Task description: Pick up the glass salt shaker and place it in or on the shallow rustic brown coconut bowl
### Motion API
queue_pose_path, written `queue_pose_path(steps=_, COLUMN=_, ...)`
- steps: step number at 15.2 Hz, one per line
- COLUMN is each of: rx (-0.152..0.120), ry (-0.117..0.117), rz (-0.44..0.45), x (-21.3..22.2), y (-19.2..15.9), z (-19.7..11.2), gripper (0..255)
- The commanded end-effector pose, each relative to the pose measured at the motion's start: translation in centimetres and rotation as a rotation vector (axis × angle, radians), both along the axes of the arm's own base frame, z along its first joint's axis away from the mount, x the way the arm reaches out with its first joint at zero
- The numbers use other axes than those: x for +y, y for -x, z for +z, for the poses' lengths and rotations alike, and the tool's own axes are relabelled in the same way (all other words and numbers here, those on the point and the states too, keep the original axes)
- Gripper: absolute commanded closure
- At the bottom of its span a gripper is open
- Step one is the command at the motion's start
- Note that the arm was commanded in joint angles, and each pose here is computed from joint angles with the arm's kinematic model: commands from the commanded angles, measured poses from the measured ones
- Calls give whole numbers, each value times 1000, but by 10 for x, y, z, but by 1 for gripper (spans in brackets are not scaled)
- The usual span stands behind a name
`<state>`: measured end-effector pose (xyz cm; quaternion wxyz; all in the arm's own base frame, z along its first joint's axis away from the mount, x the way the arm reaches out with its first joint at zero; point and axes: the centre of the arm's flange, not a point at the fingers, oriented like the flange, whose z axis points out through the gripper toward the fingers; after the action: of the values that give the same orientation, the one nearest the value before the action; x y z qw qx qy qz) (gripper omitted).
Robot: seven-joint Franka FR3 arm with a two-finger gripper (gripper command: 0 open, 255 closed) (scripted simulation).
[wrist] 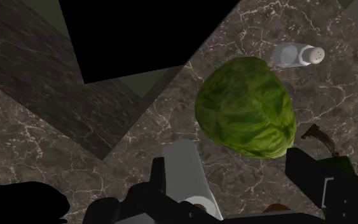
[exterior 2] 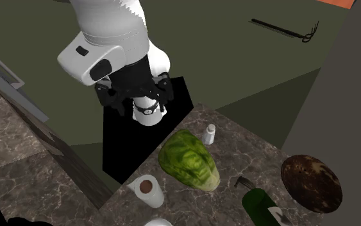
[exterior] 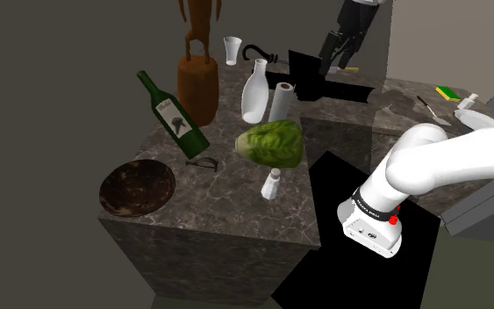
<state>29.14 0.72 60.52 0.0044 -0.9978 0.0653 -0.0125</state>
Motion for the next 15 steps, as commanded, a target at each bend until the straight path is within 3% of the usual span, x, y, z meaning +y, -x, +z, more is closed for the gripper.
queue_pose_path(steps=1, rx=0, ry=0, rz=0, x=0, y=0, z=0, gripper=0)
queue_pose_path(steps=15, rx=5, ry=-50, rz=18, x=125, y=23, z=-126, gripper=0)
